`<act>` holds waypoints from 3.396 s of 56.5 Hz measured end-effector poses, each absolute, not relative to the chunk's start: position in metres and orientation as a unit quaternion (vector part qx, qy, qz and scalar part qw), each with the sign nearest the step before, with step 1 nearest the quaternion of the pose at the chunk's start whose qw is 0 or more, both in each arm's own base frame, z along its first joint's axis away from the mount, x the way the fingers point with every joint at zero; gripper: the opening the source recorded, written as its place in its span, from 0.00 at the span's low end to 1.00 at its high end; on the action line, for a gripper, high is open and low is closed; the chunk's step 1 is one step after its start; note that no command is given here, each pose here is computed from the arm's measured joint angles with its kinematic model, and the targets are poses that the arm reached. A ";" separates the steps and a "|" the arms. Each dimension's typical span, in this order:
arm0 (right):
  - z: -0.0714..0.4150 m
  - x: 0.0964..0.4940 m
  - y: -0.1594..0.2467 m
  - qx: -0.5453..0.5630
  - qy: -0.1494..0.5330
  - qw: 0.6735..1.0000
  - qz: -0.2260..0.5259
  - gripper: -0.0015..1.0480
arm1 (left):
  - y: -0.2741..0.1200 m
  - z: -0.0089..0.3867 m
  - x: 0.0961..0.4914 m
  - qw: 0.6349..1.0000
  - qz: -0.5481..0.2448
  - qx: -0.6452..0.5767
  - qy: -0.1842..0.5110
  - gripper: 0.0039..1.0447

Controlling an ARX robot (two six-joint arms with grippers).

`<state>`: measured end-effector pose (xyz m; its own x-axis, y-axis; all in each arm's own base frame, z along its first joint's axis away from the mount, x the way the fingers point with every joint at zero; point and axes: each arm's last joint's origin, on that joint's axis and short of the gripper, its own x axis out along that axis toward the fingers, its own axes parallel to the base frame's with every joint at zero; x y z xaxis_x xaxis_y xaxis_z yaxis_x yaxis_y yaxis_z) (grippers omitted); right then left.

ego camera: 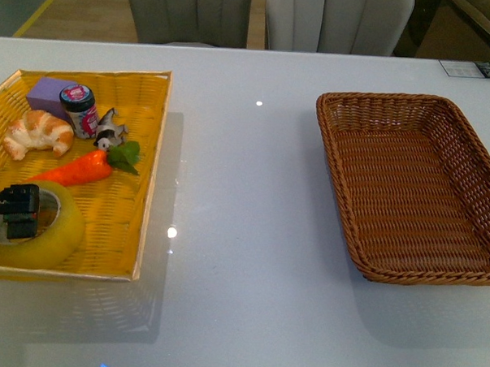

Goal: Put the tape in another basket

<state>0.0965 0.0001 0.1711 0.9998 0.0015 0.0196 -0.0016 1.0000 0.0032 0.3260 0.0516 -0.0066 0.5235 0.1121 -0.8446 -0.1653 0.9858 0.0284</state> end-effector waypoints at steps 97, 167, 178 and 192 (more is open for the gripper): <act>0.171 0.097 0.000 0.002 -0.010 1.000 0.001 0.91 | -0.196 0.182 0.291 0.903 -0.278 -0.095 0.312 0.15; 0.152 0.175 0.069 0.383 0.182 0.880 0.215 0.91 | -0.207 0.185 0.289 0.892 -0.288 -0.103 0.332 0.15; 0.149 0.189 0.078 0.379 0.194 0.876 0.225 0.91 | -0.207 0.186 0.289 0.892 -0.289 -0.103 0.333 0.15; 0.143 0.200 0.082 0.379 0.201 0.874 0.227 0.79 | -0.207 0.185 0.288 0.890 -0.291 -0.105 0.334 0.15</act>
<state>0.1998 0.0823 0.1431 0.8162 0.5494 -0.1790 -0.2452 0.6099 0.7536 0.2884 -0.2070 0.1855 0.6067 -0.5893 -0.5336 0.4483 0.8079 -0.3826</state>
